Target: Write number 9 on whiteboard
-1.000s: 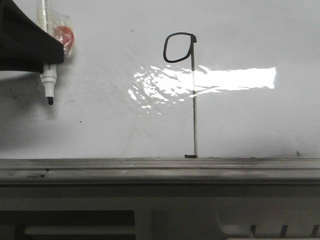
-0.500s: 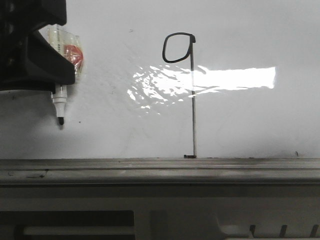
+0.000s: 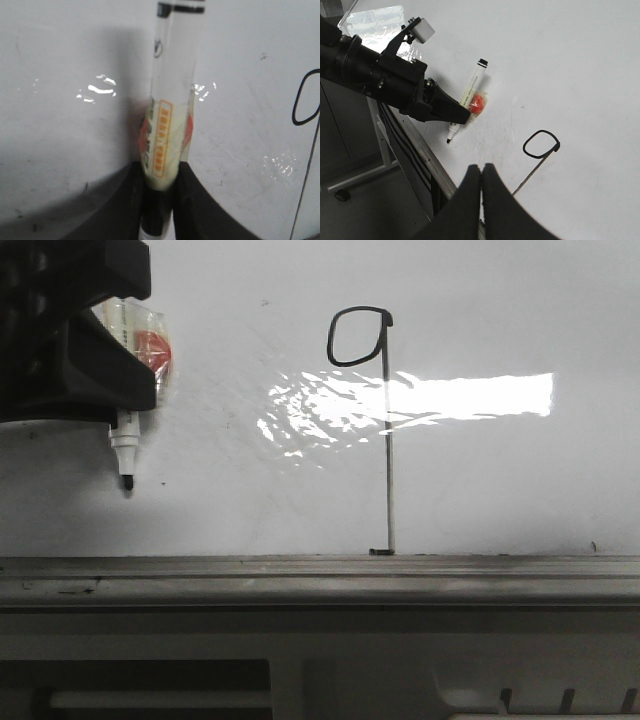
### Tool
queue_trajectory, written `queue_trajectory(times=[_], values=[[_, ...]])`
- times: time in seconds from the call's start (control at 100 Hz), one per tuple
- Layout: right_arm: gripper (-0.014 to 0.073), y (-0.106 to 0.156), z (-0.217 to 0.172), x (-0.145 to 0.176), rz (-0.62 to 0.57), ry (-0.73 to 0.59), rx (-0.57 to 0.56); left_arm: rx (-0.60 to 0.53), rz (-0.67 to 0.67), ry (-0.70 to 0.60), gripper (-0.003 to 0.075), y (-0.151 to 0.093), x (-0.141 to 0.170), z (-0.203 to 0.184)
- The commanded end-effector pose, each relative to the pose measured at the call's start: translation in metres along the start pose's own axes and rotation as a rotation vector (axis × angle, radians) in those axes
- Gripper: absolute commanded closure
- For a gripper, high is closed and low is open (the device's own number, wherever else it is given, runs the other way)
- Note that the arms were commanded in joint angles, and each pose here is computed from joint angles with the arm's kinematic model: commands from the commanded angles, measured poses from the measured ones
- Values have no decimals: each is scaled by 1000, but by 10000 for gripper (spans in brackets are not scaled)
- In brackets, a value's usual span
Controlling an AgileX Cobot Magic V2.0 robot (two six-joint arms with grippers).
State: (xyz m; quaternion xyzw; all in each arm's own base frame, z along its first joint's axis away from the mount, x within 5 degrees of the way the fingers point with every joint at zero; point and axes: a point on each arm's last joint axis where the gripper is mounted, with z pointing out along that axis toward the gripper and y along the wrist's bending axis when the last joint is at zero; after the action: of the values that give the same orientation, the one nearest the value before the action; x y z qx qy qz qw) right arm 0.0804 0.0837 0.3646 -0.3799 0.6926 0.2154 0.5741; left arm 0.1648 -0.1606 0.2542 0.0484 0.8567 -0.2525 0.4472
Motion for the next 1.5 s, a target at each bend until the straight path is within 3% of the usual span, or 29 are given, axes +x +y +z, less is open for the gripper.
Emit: queue_trajectory(times=[0.0, 0.09, 0.26, 0.51, 0.68, 0.79, 0.98, 1.09, 1.26, 1.43, 1.49], values=[[652, -5, -4, -13, 16, -91, 45, -85, -3, -59, 734, 6, -9, 2], [652, -4, -4, -13, 18, -91, 44, -97, -3, -66, 689, 7, -10, 2], [652, -4, -4, -14, 32, -96, 38, -114, -3, -77, 523, 8, -11, 2], [652, -4, -4, -14, 39, -98, 35, -122, -3, -81, 468, 9, -11, 2], [652, -4, -4, -14, 45, -99, 32, -119, -3, -79, 152, 9, -11, 2], [652, -4, -4, -15, 45, -110, 40, -100, -9, -88, 73, 7, -13, -2], [650, -3, -8, -15, 39, -111, 35, 57, -22, -115, 109, -3, -22, -26], [650, -1, -20, -14, -22, -125, 56, 169, 69, -157, 177, -8, -27, -51], [650, 0, -47, -11, -126, -148, 139, 255, 160, -250, 405, 2, -23, -87], [650, -3, -69, 12, -102, -101, 271, 285, 154, -311, 742, 19, -8, -110], [650, -3, -74, 22, -65, -109, 306, 290, 157, -324, 739, 24, -3, -115]])
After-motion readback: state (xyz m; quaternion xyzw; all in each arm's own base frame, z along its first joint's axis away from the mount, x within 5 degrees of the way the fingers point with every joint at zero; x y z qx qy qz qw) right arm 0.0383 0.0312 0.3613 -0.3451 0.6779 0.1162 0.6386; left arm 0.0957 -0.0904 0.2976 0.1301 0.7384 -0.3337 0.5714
